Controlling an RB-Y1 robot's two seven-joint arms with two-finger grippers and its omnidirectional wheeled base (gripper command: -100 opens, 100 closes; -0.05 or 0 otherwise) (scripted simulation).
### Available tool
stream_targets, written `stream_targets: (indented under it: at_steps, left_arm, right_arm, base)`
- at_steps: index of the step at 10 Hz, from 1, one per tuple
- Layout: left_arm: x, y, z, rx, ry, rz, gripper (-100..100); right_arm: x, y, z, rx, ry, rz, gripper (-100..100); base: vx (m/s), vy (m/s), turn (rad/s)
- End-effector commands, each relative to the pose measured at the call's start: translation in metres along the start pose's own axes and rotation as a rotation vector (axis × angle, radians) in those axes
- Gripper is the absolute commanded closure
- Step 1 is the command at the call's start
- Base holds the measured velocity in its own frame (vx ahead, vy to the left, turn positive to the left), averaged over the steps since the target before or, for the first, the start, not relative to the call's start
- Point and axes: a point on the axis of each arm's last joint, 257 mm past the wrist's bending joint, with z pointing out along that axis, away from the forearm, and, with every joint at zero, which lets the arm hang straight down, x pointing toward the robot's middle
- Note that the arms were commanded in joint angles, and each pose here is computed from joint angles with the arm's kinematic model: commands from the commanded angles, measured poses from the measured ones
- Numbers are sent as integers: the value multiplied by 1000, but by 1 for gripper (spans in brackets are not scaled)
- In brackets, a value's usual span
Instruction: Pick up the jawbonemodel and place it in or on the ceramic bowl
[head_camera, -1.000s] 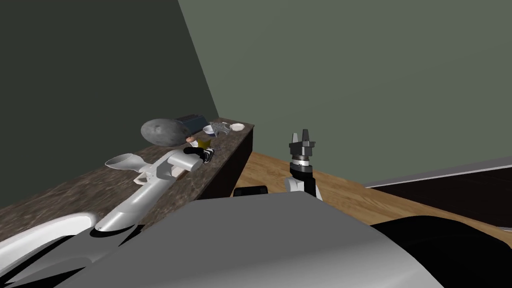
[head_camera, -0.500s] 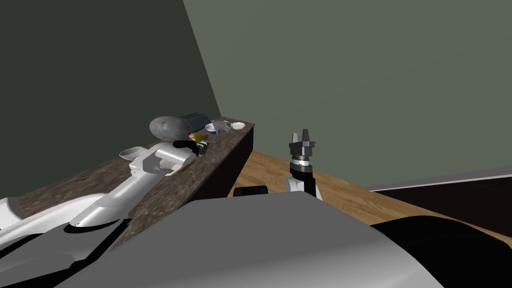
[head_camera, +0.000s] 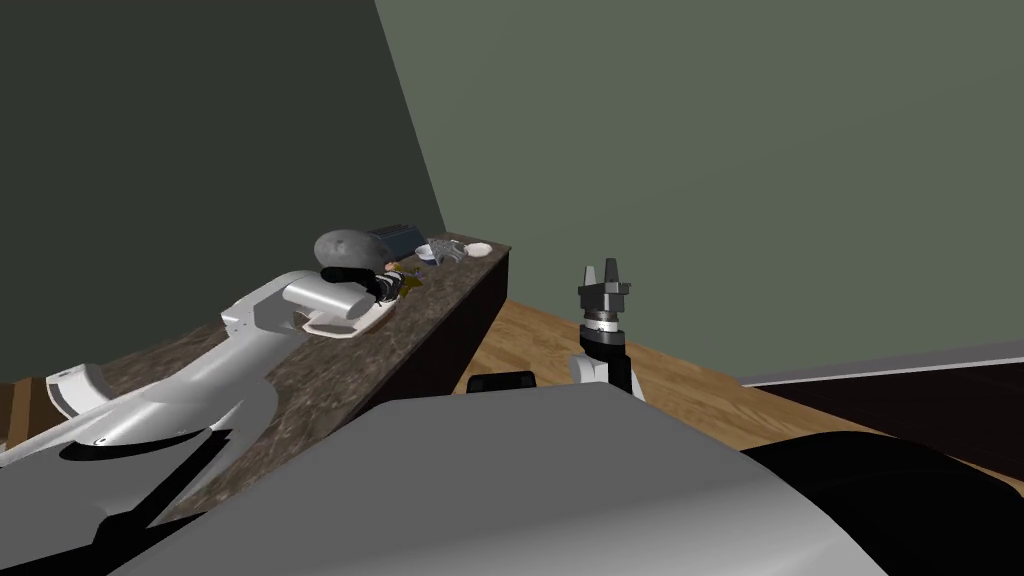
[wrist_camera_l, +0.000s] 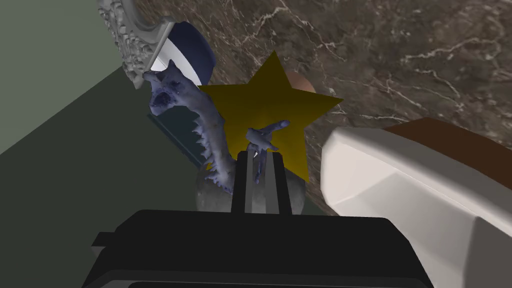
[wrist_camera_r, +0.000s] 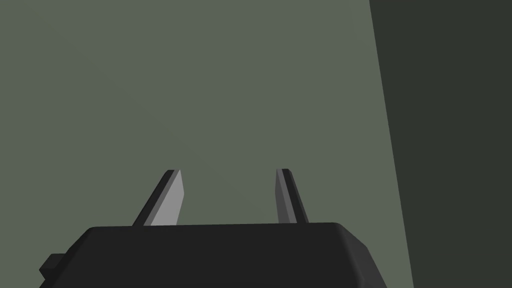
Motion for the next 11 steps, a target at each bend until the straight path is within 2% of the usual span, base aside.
stream_targets:
  at_steps: [1, 7, 10, 11]
  left_arm:
    - [-17, -4, 1, 6, -14, 15, 100]
    - [-71, -7, 2, 2, -39, 75, 100]
    - [-91, -2, 3, -11, -35, 101, 100]
    - [-91, -2, 3, -11, -35, 108, 100]
  right_arm:
    - [0, 0, 0, 0, 0, 0, 0]
    - [0, 0, 0, 0, 0, 0, 0]
    - [0, 0, 0, 0, 0, 0, 0]
    - [0, 0, 0, 0, 0, 0, 0]
  base:
    - [-59, 6, 12]
    - [-58, 25, 3]
    - [-48, 60, -28]
    - [-25, 52, -13]
